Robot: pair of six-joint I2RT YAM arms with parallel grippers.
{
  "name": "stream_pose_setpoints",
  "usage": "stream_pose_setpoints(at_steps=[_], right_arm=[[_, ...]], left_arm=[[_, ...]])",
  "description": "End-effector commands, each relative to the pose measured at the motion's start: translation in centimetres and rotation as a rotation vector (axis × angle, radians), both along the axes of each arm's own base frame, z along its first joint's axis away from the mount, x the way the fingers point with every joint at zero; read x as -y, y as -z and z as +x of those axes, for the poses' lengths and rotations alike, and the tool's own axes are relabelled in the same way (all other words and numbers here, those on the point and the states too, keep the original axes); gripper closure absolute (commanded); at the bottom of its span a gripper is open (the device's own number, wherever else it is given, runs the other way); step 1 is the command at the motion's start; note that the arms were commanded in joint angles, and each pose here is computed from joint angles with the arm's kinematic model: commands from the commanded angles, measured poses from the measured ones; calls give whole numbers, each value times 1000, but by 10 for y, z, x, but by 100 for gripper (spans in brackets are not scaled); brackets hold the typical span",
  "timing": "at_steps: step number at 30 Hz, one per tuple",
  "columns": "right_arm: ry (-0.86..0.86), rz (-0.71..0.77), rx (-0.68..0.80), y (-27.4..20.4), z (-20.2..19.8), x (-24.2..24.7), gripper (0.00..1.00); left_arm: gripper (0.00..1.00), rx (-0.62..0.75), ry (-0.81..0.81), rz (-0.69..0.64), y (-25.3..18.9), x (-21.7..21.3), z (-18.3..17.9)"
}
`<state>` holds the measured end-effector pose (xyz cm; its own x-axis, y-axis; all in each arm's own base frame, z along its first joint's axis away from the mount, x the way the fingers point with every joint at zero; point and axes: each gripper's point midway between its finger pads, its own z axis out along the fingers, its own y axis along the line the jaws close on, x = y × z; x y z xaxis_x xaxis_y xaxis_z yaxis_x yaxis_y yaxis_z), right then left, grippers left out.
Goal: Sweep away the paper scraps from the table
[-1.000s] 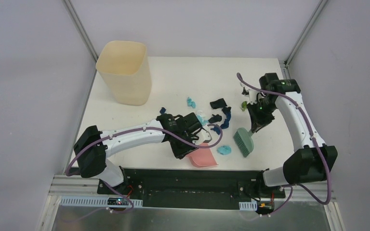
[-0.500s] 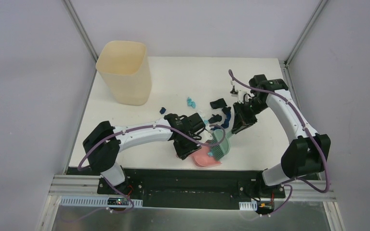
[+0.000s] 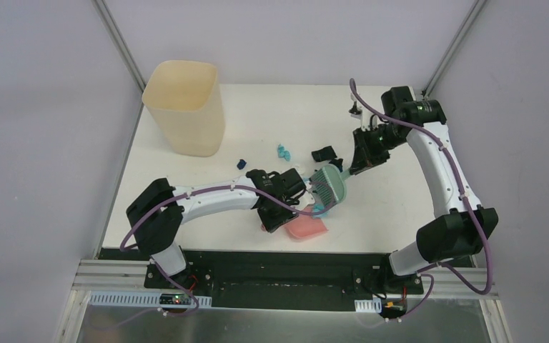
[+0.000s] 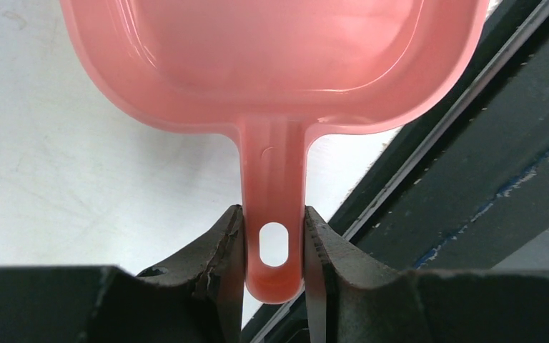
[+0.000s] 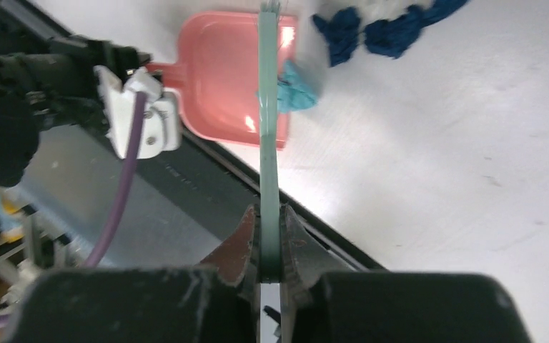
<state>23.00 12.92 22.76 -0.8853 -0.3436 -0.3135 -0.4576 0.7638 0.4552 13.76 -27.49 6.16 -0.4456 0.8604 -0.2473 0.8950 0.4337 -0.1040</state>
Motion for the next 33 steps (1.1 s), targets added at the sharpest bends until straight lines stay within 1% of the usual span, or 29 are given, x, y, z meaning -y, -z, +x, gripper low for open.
stream_pose_setpoints(at_steps=[1,4,8,11,14,16,18,20,23,26,29,30,33], right_arm=[[31,-215,143,-3,32,35,100],[21,-269,122,8,30,44,100],[12,-298,104,22,25,48,100],[6,-299,91,31,22,46,100],[-12,-271,74,36,16,38,100],[-20,-260,63,41,13,34,100],[-31,-258,55,44,10,30,100],[-45,-256,45,48,8,27,100],[-57,-291,47,58,8,23,100],[-84,-297,36,66,5,13,100],[-115,-267,18,67,4,-1,100],[-128,-255,19,66,4,-6,100],[-179,-201,-15,65,-2,-27,100]], left_arm=[[100,89,-47,54,-16,-18,15],[100,129,-51,88,-33,-29,20],[100,100,-42,90,-54,-32,13],[100,81,-54,116,-62,-39,8],[100,91,-72,90,-70,-40,6],[100,76,-76,103,-72,-46,2],[100,50,-78,164,-69,-58,-4],[100,46,-84,196,-63,-64,-5],[100,27,-90,212,-53,-64,-8],[100,2,-102,278,-40,-67,-8],[100,-23,-80,266,-27,-56,-7],[100,-38,-74,240,-24,-49,-8],[100,-27,-68,218,-16,-37,-1]])
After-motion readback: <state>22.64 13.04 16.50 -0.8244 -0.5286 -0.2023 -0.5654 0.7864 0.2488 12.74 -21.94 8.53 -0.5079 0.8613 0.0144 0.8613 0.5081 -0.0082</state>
